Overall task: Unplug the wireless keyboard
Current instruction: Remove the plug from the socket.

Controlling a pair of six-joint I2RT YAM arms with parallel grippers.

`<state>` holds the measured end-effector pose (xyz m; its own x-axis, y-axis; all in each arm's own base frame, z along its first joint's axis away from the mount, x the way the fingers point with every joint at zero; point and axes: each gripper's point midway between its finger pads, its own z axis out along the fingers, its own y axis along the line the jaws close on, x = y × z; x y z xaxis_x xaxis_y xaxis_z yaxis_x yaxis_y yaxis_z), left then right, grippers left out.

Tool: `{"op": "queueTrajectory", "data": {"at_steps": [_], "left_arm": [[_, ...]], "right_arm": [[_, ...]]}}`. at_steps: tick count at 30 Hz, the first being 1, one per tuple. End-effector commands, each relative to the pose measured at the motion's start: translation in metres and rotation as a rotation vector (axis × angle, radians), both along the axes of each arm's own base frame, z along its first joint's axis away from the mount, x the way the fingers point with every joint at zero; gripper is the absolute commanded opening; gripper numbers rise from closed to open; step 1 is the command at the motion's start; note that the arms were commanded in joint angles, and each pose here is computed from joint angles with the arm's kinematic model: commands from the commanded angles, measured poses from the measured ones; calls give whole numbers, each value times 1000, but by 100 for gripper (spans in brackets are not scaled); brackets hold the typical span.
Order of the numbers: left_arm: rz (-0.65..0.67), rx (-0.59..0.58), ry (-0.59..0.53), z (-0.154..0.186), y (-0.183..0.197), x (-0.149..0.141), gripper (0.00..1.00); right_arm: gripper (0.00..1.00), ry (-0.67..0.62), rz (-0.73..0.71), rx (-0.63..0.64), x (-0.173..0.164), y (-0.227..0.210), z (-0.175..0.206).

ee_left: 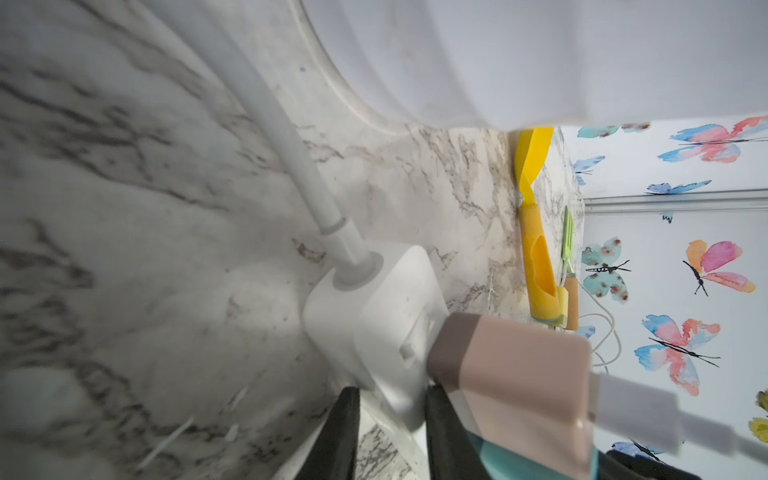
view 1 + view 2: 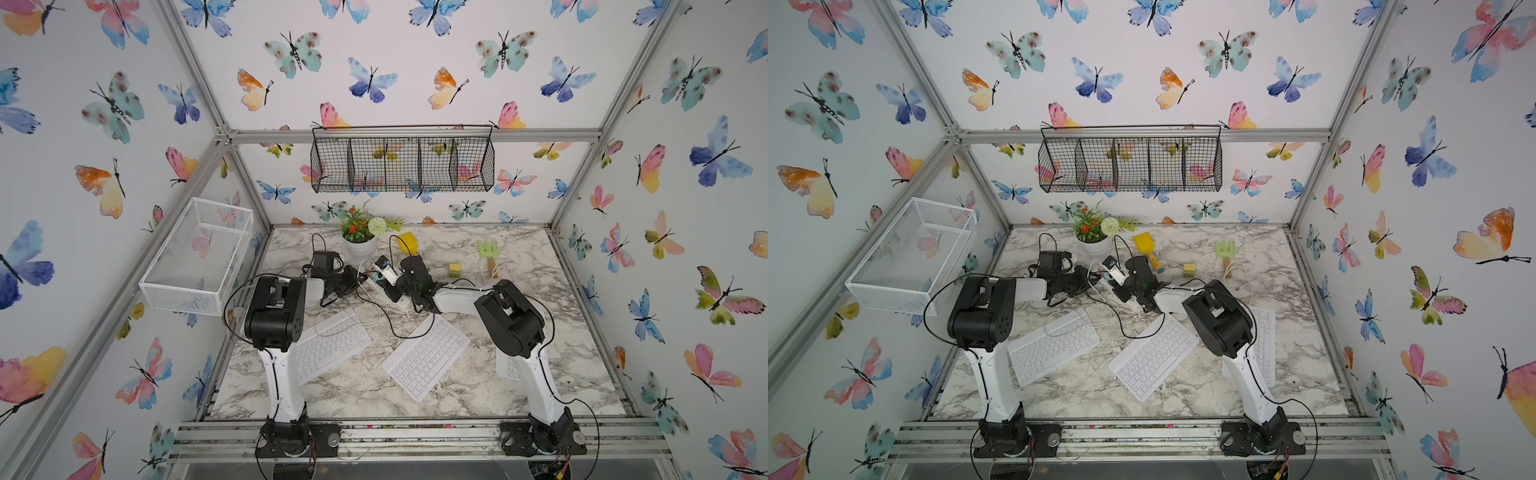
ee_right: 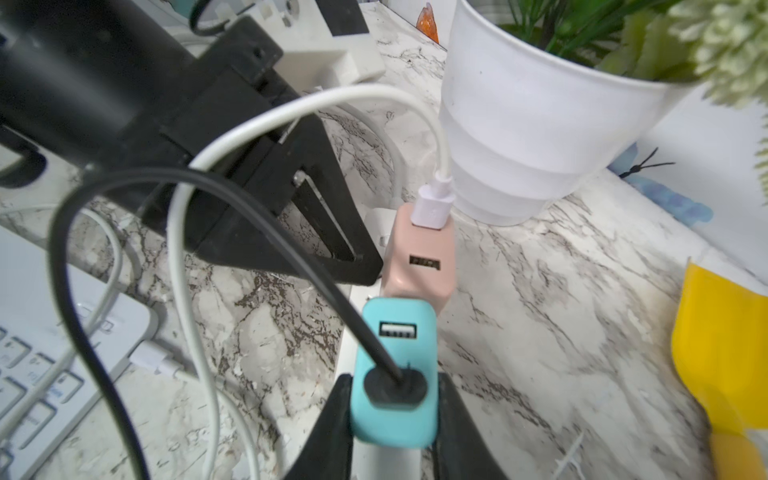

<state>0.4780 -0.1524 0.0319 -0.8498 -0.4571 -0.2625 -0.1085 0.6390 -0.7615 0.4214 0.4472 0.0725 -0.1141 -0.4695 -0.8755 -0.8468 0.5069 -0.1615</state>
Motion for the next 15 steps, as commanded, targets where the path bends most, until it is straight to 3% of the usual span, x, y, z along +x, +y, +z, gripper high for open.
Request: {"op": "queueTrajectory", "data": {"at_steps": [1, 10, 15], "left_arm": [[6, 125, 253, -82, 6, -46, 29], [19, 161, 260, -88, 12, -48, 29], [15, 153, 261, -88, 11, -49, 28]], "right_arm": [[16, -88, 199, 125, -46, 46, 55], [16, 122, 236, 327, -38, 38, 79], [16, 179, 252, 373, -34, 30, 84]]}}
